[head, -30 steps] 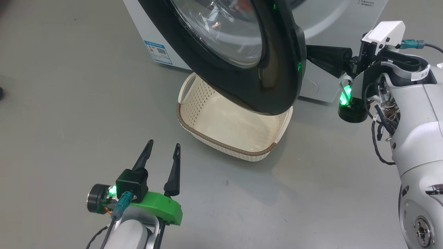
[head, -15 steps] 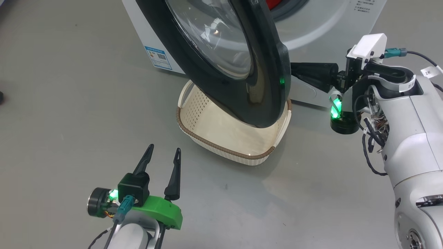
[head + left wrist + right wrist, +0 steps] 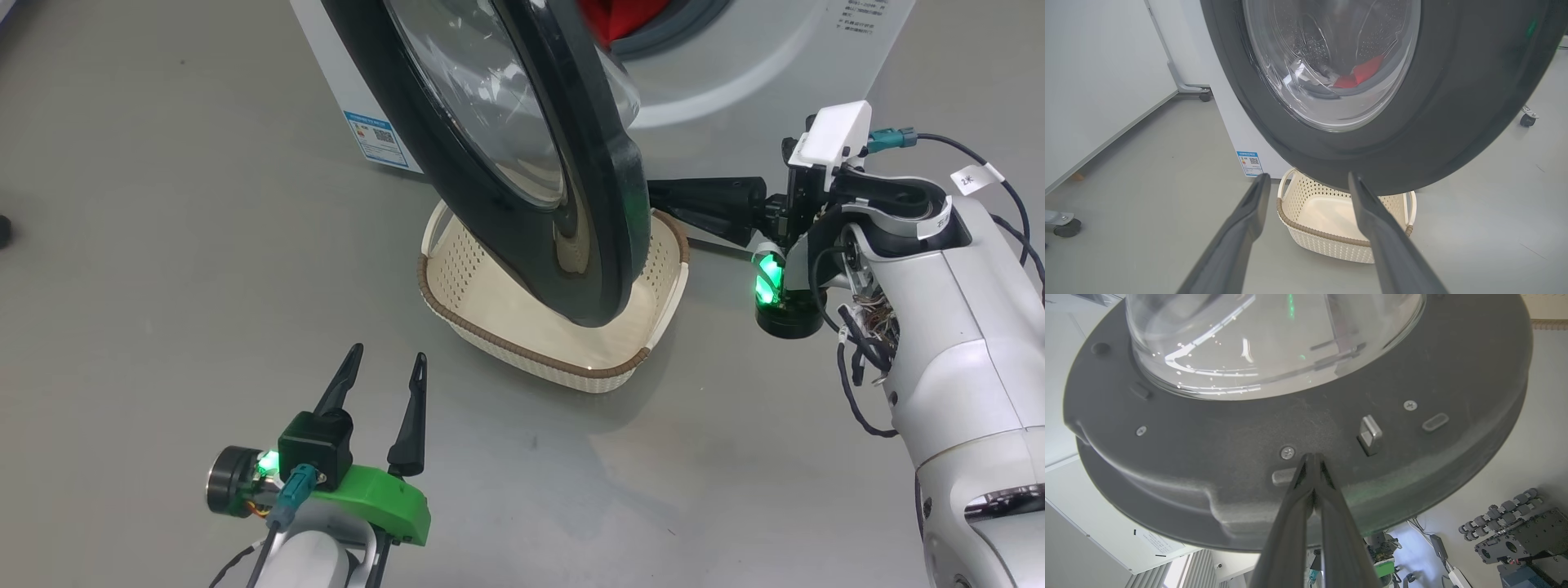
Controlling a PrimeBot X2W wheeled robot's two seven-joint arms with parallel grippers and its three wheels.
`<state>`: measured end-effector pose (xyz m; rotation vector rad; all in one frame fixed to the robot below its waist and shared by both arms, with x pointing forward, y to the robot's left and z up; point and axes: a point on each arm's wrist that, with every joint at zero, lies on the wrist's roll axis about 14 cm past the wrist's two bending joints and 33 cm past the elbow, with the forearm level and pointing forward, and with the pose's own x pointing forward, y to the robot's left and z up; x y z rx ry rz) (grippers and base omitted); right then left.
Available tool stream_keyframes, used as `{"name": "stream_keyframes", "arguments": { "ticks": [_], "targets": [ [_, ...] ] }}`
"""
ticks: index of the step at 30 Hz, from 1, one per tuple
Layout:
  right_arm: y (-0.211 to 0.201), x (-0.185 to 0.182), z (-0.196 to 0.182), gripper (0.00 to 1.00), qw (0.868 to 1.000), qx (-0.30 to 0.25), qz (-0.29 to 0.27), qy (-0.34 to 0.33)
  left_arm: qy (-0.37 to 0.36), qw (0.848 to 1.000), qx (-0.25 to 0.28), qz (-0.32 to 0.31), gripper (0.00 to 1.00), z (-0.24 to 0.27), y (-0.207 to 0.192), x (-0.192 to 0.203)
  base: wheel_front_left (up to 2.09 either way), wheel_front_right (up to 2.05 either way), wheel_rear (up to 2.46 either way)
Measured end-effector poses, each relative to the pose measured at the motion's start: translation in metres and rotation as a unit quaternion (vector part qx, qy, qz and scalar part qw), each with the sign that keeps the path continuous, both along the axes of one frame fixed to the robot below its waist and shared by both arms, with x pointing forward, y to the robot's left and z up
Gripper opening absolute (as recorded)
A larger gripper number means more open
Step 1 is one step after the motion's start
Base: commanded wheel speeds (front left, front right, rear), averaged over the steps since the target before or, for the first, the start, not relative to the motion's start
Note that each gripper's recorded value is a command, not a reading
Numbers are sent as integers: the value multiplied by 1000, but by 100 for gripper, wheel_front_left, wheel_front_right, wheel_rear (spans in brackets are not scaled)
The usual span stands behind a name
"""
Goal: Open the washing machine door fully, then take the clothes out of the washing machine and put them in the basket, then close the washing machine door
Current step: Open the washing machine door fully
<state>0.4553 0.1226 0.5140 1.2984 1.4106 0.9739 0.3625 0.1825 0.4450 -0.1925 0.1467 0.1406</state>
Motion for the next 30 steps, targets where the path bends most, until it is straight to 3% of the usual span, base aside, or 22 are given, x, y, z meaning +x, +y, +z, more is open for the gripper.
{"name": "stream_keyframes", "arguments": {
  "ticks": [5, 13, 18, 22, 27, 28, 30],
  "targets": [
    [3, -5, 1, 0, 1000, 2, 6, -6, 0, 1000, 0, 0, 100, 0, 0, 0, 0, 0, 0],
    [-2, -2, -4, 0, 999, -20, -31, -26, -7, 1000, 2, 4, 100, 4, 3, 0, 0, 0, 0],
    [-10, 3, -1, 0, 991, -43, -68, -105, -18, 1000, 3, 5, 100, 11, 4, 1, 0, 0, 0],
    [-31, 13, 1, 0, 970, -81, -98, -206, -26, 1000, 3, 8, 100, 16, 6, 1, 0, 0, 0],
    [-68, 17, -11, 0, 919, -171, -124, -332, -32, 999, 4, 10, 100, 19, 8, -3, 0, 0, 0],
    [-68, 17, -11, 0, 919, -171, -124, -332, -32, 999, 4, 10, 100, 19, 8, -3, 0, 0, 0],
    [-81, 18, -10, 0, 900, -192, -150, -361, -38, 999, 4, 10, 100, 22, 8, -3, 0, 0, 0]
  ]
}}
